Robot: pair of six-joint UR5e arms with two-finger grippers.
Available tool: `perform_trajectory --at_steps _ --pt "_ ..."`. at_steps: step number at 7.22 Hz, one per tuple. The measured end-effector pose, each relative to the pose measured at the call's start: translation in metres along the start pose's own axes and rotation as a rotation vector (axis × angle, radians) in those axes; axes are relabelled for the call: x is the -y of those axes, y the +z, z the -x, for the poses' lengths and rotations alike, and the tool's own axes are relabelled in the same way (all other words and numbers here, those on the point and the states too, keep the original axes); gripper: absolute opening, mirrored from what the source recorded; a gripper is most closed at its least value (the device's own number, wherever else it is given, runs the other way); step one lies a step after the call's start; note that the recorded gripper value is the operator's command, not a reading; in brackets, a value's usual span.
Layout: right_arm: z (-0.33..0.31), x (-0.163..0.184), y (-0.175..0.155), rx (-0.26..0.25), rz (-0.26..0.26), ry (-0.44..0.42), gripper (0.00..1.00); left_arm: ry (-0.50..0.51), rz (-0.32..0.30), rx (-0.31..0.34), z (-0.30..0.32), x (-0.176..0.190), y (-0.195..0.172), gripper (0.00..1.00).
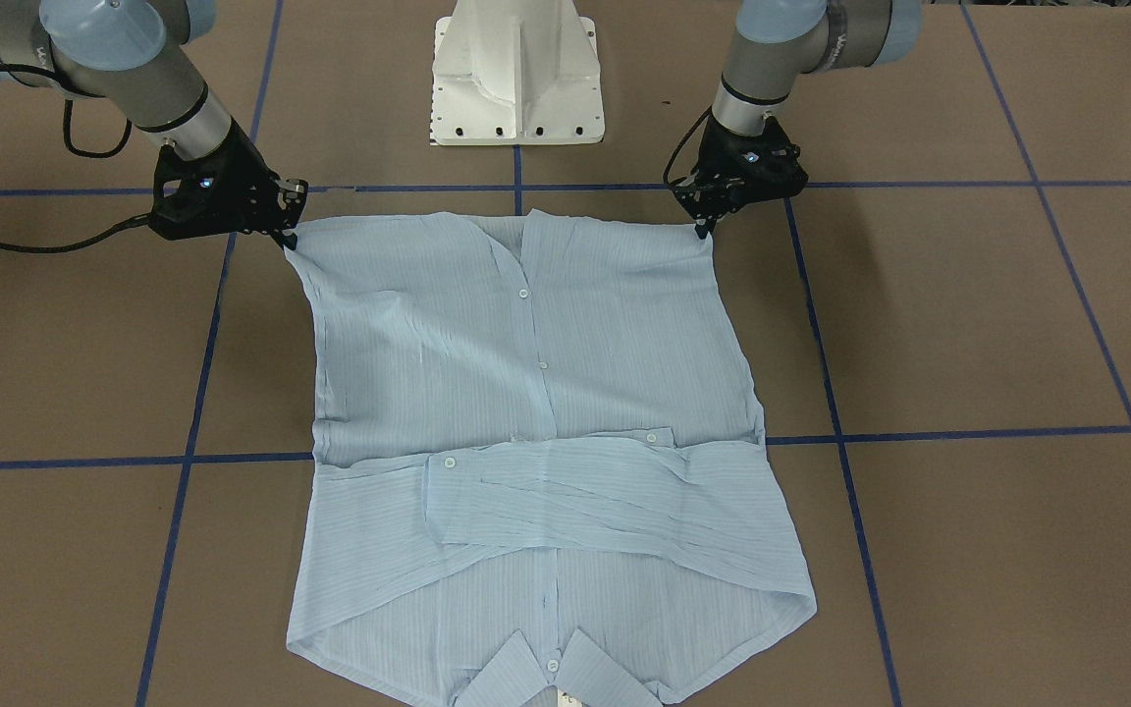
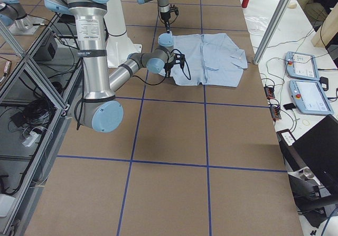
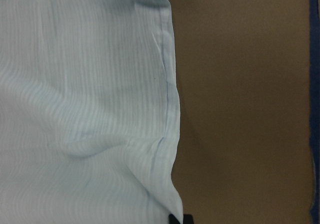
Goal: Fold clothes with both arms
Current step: 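Lift the hem with both grippers and fold it toward the collar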
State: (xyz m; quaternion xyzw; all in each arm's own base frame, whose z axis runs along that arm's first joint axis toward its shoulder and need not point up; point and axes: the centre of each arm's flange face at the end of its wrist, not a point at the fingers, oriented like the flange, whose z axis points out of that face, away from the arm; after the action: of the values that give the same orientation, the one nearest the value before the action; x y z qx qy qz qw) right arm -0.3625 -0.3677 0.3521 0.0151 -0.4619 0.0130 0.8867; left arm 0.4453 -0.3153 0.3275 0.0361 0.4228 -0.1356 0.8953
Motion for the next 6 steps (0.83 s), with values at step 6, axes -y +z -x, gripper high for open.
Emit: perform_trajectory --at_steps 6 --pt "0.023 0.076 -0.058 0.103 -0.067 0.057 0.0 0.066 -0.041 -0.064 0.026 0.11 -0.063 0.0"
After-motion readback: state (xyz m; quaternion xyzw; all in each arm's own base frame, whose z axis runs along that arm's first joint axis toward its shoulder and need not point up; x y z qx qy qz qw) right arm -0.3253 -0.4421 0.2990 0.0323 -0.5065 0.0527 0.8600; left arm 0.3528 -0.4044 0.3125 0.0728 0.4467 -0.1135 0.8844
